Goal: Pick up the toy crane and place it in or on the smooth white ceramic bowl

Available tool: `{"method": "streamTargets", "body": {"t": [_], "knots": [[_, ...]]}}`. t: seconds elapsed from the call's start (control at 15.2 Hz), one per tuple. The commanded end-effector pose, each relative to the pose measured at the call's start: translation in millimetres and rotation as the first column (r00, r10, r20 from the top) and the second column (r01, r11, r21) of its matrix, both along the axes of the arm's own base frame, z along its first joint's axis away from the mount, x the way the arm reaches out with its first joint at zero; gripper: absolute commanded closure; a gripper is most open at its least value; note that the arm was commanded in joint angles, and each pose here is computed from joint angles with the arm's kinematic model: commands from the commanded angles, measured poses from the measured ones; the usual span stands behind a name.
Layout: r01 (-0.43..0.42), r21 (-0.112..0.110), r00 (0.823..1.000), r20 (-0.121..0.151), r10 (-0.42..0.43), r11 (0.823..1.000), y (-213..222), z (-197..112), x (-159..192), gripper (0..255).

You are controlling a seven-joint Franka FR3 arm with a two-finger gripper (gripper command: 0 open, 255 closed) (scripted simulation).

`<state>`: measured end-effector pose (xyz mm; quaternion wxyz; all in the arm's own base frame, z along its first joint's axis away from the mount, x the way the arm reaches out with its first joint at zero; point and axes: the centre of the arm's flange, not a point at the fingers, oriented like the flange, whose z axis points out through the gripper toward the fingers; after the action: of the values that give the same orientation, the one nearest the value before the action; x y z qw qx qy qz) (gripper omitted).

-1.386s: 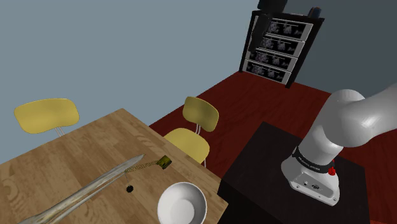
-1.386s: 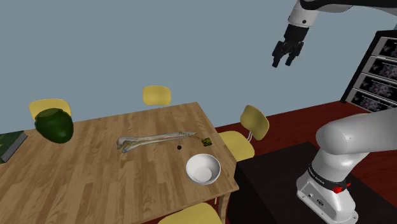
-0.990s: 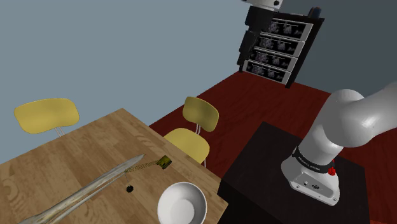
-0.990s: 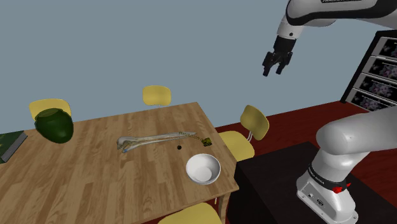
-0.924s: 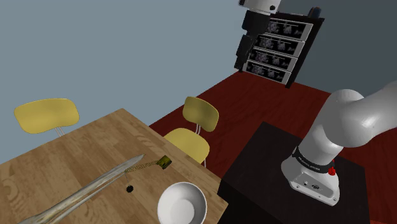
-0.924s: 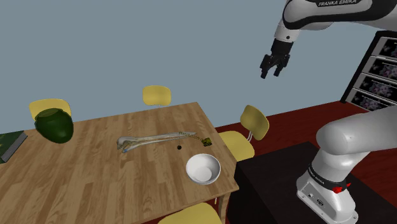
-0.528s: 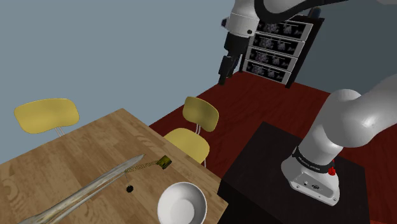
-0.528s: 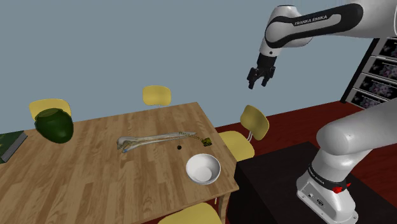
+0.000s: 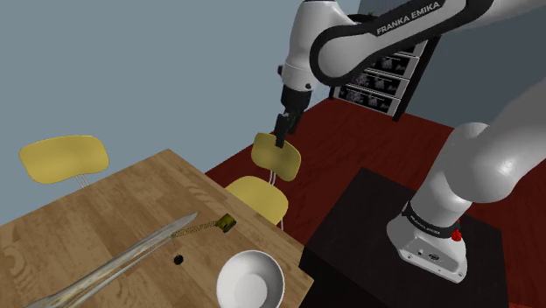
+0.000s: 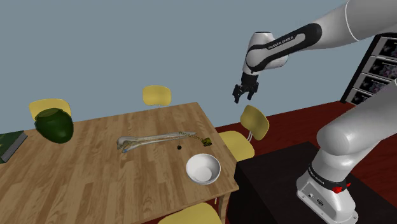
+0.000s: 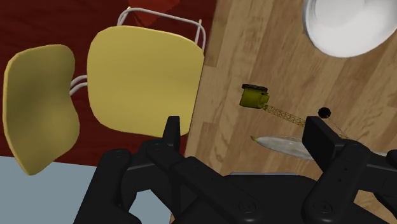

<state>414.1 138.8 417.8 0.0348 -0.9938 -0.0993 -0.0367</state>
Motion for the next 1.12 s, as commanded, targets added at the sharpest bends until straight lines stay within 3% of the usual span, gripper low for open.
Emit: {"method": "streamTargets", "body": {"t": [0.0,1.06], "knots": [[0.000,-0.002,1.000,-0.002,0.000,1.000,11,-22,8,0],[-0.003,-0.021,1.000,-0.031,0.002,1.000,97,-203,84,0]]}}
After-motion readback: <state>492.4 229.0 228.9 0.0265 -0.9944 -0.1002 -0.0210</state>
